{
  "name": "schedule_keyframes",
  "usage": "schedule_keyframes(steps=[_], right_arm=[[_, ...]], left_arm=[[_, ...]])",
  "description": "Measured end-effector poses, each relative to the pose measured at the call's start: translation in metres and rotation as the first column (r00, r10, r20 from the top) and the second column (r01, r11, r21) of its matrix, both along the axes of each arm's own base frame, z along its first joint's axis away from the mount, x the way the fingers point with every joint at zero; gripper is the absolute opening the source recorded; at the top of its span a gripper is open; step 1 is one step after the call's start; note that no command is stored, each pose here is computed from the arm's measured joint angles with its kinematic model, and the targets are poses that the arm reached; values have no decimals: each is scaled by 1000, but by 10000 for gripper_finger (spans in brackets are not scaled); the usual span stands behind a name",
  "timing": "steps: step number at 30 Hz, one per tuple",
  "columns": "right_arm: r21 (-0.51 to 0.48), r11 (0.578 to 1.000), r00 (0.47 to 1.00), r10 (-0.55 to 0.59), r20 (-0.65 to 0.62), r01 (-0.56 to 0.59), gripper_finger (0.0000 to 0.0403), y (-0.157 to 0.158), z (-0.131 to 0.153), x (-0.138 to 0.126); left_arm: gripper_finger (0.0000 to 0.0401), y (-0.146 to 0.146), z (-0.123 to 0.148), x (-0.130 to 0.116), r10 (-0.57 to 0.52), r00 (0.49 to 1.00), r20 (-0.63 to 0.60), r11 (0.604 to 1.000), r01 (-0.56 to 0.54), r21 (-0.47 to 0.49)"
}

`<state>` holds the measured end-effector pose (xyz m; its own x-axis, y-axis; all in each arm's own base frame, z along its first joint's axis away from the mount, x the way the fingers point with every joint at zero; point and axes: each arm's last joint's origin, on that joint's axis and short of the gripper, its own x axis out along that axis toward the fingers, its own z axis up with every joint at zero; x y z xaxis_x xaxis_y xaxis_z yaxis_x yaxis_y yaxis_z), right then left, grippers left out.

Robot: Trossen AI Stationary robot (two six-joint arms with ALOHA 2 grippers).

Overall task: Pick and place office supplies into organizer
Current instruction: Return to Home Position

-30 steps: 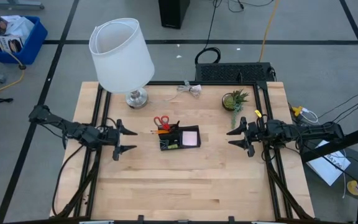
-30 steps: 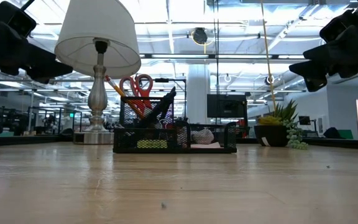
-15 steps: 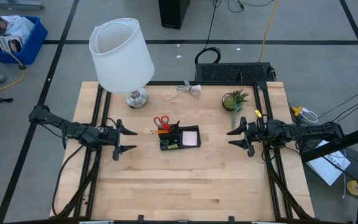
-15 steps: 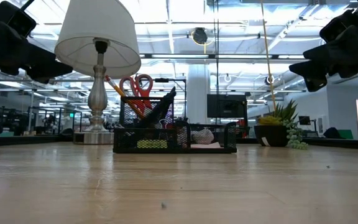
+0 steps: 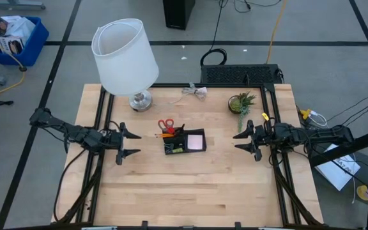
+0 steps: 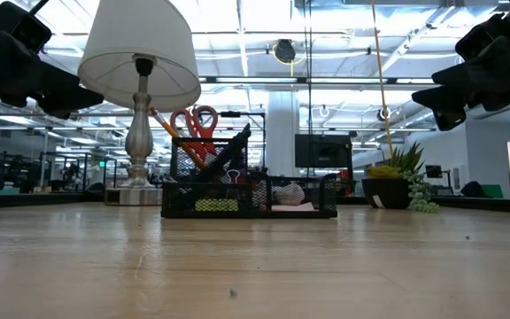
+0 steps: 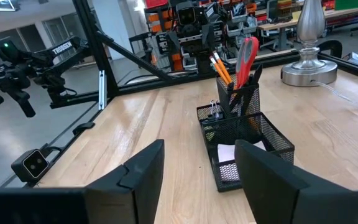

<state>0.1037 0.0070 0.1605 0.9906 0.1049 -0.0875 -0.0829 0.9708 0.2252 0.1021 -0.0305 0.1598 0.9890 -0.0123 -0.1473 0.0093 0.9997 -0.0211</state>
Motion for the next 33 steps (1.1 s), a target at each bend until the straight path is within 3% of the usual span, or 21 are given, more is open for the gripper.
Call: schedule_keyframes(steps=[33], right_arm=[[0, 1000, 1000, 0, 0, 0, 189, 0, 0, 0]], left_arm=[[274, 0, 0, 0, 1, 1000, 1, 1000, -1, -4]])
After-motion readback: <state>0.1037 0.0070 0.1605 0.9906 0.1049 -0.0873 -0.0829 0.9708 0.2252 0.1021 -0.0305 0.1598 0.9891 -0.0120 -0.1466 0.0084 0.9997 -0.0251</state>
